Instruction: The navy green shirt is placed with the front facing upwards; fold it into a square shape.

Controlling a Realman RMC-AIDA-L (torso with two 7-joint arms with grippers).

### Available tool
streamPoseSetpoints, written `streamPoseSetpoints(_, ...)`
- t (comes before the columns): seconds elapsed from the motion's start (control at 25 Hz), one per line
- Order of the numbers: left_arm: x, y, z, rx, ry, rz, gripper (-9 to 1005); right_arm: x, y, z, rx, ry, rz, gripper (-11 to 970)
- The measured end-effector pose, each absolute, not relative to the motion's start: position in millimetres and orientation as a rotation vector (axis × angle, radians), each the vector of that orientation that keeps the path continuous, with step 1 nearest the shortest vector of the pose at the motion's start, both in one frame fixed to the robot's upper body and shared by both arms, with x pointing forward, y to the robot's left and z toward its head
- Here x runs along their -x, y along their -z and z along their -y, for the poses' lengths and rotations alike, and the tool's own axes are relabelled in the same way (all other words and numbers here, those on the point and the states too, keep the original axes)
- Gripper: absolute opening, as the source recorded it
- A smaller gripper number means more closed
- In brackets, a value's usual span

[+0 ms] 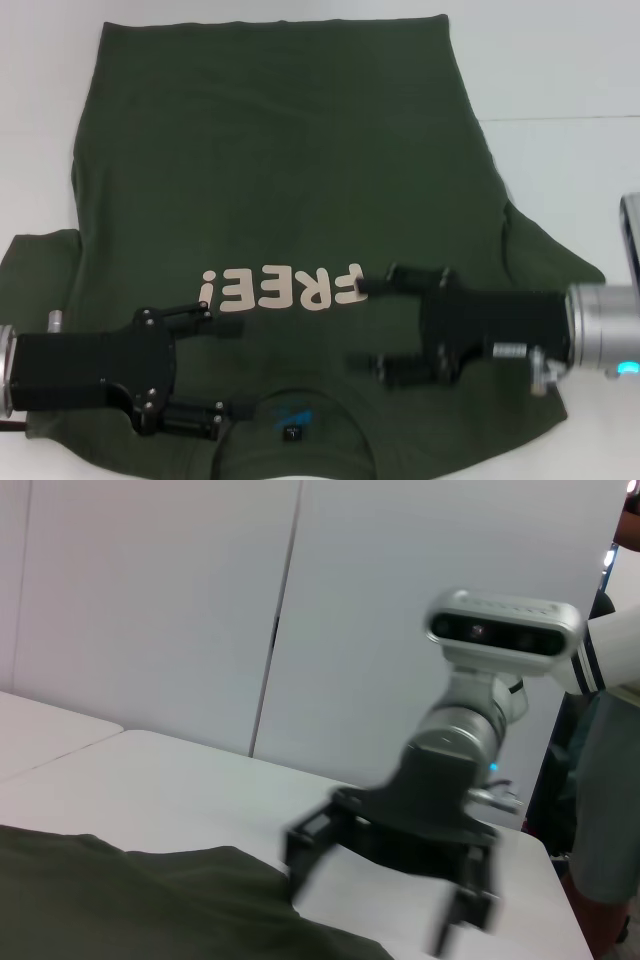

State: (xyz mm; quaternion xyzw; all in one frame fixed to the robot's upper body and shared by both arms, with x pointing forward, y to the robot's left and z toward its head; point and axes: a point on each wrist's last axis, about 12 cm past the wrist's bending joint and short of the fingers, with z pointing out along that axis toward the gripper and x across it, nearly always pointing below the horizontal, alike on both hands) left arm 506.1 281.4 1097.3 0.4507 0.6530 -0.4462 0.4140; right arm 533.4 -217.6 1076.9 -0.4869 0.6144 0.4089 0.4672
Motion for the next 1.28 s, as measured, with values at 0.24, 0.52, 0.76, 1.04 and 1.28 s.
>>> streamPoseSetpoints(0.24, -505.8, -1096.8, -280.6, -1.127, 1.124, -1.643, 934, -561.9, -1096.1, 242.4, 1.015, -0.853, -1.677, 907)
streamPoseSetpoints(0.52, -506.8, -1095.6, -278.8, -1.121, 1.117, -1.647, 934, -586.7, -1141.3, 269.6, 0.944, -0.586, -1.911, 904)
streamPoseSetpoints(0.76, -507.7, -1095.5, -277.5, -1.118, 1.115, -1.646, 934, -597.1, -1175.2, 284.1, 0.893, -0.356, -2.153, 898)
streamPoseSetpoints(1.04, -507.7, -1093.1, -276.8, -1.102, 1.115, -1.653, 934, -603.2, -1185.1, 300.2, 0.824, -0.160, -2.389, 898)
streamPoseSetpoints(1.28, -506.5, -1091.5, -276.9, -1.094, 1.115, -1.659, 934, -600.9, -1178.7, 303.4, 0.817, -0.085, -2.511, 897)
